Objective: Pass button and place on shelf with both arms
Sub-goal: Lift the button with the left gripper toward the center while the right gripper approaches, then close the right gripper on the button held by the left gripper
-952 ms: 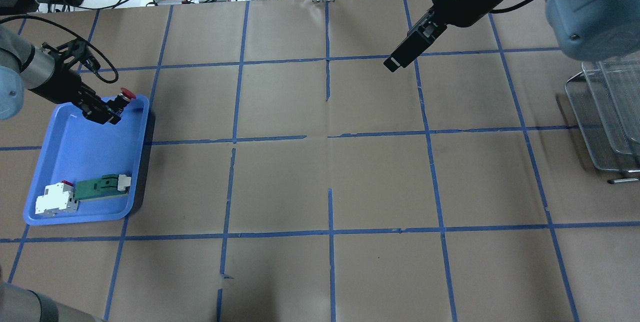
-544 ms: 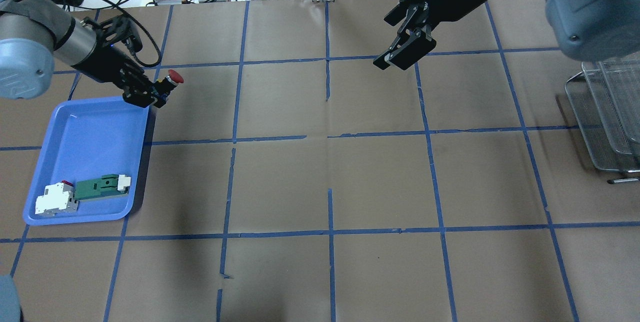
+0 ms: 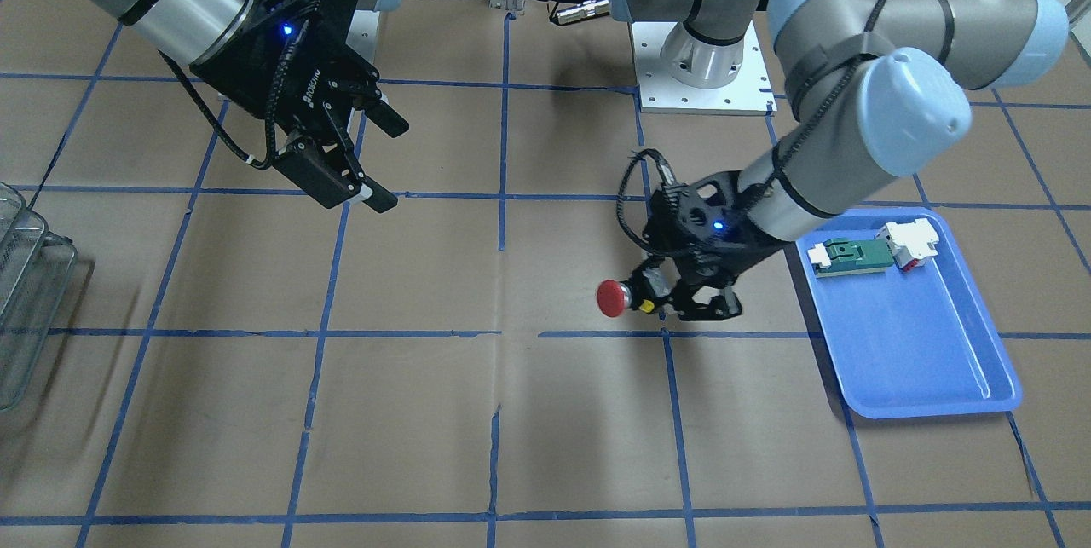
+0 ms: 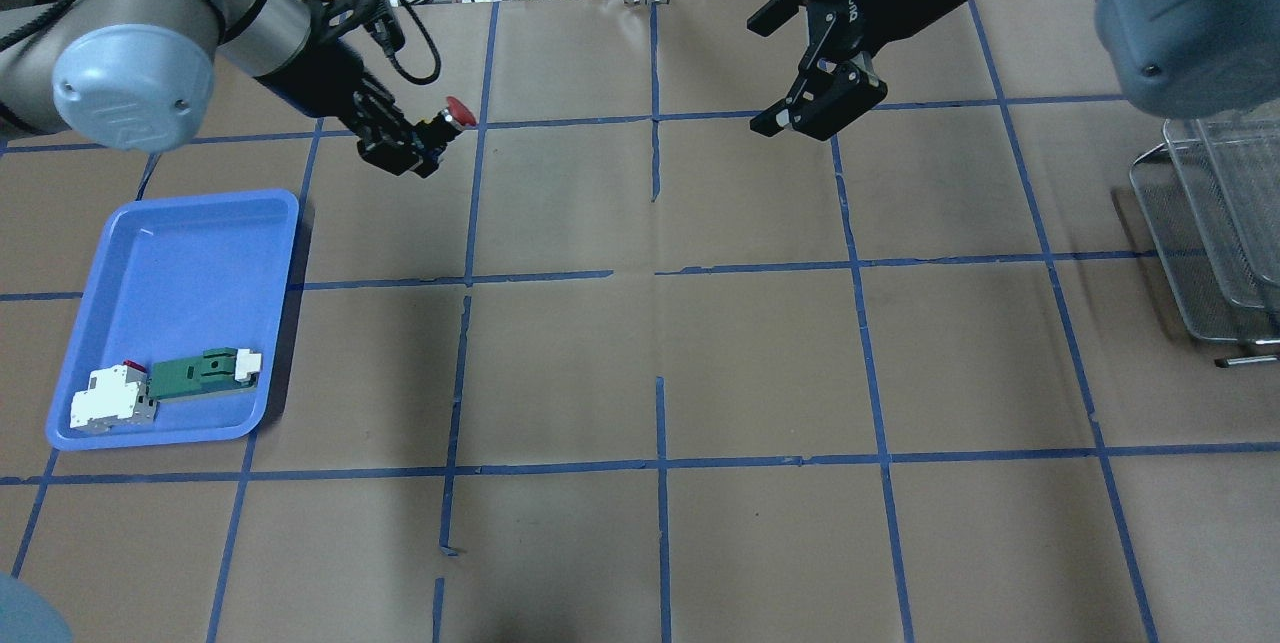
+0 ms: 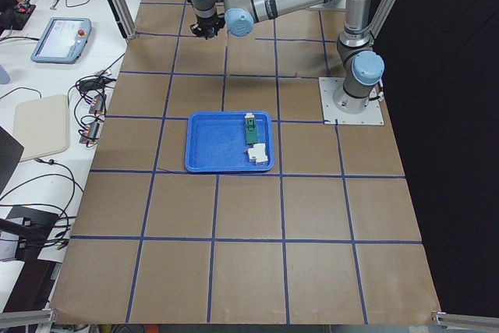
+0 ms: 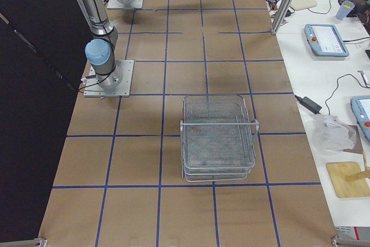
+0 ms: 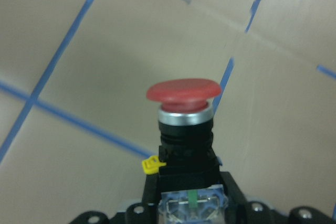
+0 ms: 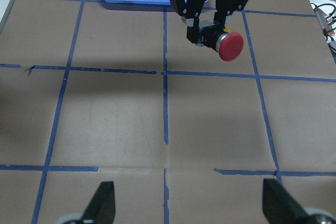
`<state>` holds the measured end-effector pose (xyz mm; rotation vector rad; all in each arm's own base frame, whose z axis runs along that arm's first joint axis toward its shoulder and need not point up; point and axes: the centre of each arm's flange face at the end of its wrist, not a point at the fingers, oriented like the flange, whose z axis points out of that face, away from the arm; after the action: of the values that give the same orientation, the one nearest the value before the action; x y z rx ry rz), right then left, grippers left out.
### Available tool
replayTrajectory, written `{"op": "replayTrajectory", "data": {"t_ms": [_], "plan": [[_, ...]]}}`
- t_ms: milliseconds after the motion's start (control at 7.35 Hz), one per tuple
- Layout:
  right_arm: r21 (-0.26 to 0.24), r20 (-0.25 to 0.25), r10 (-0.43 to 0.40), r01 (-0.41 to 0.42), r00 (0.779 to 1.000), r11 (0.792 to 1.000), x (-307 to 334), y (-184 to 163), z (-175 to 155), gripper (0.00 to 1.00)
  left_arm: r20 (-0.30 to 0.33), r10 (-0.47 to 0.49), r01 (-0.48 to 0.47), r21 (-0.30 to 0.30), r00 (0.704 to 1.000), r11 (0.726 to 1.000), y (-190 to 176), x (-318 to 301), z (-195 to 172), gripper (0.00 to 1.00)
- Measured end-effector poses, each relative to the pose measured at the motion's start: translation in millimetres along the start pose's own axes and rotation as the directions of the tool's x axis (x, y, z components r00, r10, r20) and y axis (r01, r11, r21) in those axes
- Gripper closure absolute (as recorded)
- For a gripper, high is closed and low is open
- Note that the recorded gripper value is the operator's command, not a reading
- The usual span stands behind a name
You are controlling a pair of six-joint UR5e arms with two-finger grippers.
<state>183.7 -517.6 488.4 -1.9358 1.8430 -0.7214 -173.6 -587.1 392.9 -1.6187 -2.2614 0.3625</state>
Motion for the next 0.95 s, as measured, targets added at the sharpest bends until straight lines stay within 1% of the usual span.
{"op": "replayTrajectory", "data": {"t_ms": [136,272,408,544,680,952], "plan": [[0.002,0.016,-0.006,0.006,1.000,1.000,-3.3,6.2,6.3,0.00,-0.021,0.061,-0.060,0.071,0.998,0.996,-38.6,21.0,0.6,1.00],[0.003,0.027,0.010,-0.010,1.000,1.000,-5.5,12.0,8.8,0.00,-0.041,0.115,-0.108,0.143,0.992,0.984,-69.0,40.2,0.6,1.00],[0.005,0.031,0.037,-0.037,0.999,0.999,-7.6,15.5,6.1,0.00,-0.053,0.175,-0.161,0.199,0.983,0.967,-94.1,60.8,-0.3,1.00],[0.008,0.030,0.062,-0.062,0.998,0.998,-13.3,14.3,-2.1,0.00,-0.058,0.236,-0.217,0.228,0.970,0.949,-113.7,81.1,0.1,1.00],[0.010,0.026,0.092,-0.092,0.995,0.996,-18.7,16.1,-13.0,0.00,-0.062,0.274,-0.253,0.240,0.960,0.937,-125.0,94.8,2.1,1.00],[0.012,0.003,0.152,-0.152,0.988,0.988,-18.2,35.1,-33.7,0.00,-0.060,0.323,-0.299,0.253,0.944,0.920,-133.7,106.5,3.0,1.00]]}}
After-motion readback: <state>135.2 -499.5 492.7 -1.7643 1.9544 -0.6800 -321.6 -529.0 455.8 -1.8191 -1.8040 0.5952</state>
